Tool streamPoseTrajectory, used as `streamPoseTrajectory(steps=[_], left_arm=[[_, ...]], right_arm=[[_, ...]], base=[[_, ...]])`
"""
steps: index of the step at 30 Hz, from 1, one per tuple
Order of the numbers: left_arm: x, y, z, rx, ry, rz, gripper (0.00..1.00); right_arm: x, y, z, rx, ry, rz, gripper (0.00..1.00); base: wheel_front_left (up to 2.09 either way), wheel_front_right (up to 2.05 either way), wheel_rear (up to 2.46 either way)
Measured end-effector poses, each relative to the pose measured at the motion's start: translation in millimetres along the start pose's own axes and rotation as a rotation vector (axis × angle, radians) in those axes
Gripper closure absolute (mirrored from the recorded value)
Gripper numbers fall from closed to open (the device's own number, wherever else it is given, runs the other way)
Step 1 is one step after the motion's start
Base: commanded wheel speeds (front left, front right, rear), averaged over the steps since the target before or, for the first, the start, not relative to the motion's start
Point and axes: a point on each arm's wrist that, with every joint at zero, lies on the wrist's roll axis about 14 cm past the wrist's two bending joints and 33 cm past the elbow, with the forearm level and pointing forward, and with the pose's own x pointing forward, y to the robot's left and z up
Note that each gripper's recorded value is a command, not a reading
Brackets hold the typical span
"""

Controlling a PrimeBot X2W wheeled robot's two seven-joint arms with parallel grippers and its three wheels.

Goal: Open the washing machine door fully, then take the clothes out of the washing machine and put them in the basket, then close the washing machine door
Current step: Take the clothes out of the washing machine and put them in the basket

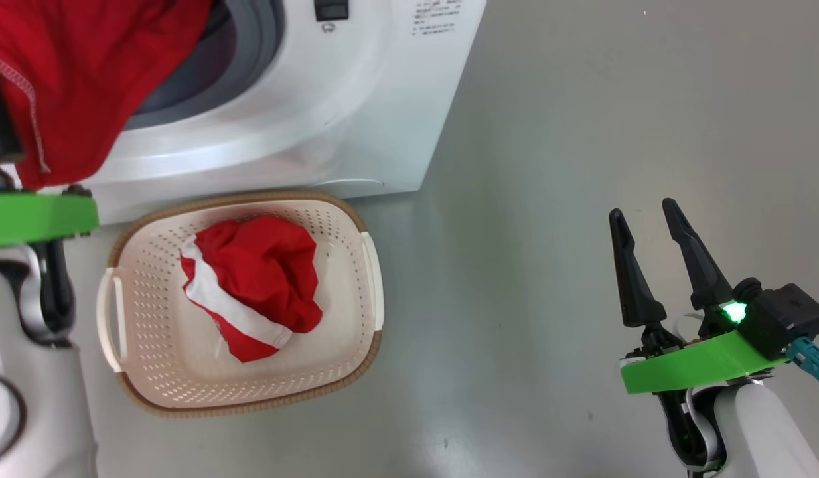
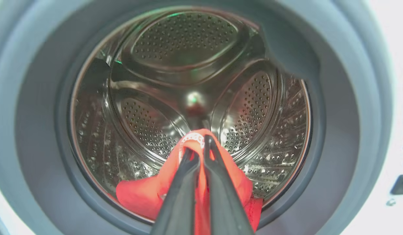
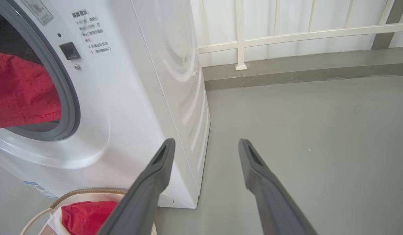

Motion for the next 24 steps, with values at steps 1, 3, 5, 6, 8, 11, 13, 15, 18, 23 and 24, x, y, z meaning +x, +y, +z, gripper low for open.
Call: streamPoseTrajectory(steps=[1,3,5,6,8,11,13,15,18,23,24], left_arm=[[-3.0,0.9,10.2,0.001,-0.029,0.005,1.0],[-9.8,1.2,28.8,0.004,-0.081,0.008,1.0],[-16.4,1.4,47.0,0.01,-0.132,0.005,1.0],[-19.6,1.3,55.6,0.014,-0.156,0.004,1.0],[-25.9,-1.4,72.7,0.018,-0.204,-0.001,1.0],[-35.5,-4.2,93.2,0.029,-0.262,-0.012,1.0],[-40.5,-7.9,106.6,0.036,-0.302,-0.025,1.0],[-44.5,-13.0,120.6,0.035,-0.345,-0.039,1.0],[-49.2,-18.1,143.5,0.034,-0.421,-0.053,1.0],[-52.8,-27.5,148.5,0.031,-0.443,-0.081,1.0],[-53.3,-28.1,143.6,0.029,-0.428,-0.083,1.0]], right_arm=[[-0.1,1.1,1.4,0.001,-0.004,0.003,0.0],[-1.3,2.9,2.5,0.003,-0.006,0.007,0.0],[-3.3,4.3,1.6,0.002,-0.003,0.01,0.0],[-3.4,5.1,1.8,0.001,-0.003,0.013,0.0],[-2.9,6.8,3.3,-0.002,-0.007,0.018,0.0],[-2.5,8.7,4.1,-0.013,-0.009,0.025,0.0],[-2.1,9.2,4.0,-0.012,-0.009,0.026,0.0],[-1.9,9.5,3.5,-0.012,-0.008,0.027,0.0],[-1.6,9.2,2.5,-0.012,-0.006,0.027,0.0],[-0.7,7.8,-0.7,-0.012,0.002,0.023,0.0],[-0.6,7.6,-1.5,-0.012,0.004,0.022,0.0]], base=[[0.0,0.0,0.0],[0.0,0.0,0.0],[0.0,0.0,0.0],[0.0,0.0,0.0],[0.0,0.0,0.0],[0.0,0.0,0.0],[0.0,0.0,0.0],[0.0,0.0,0.0],[0.0,0.0,0.0],[0.0,0.0,0.0],[0.0,0.0,0.0]])
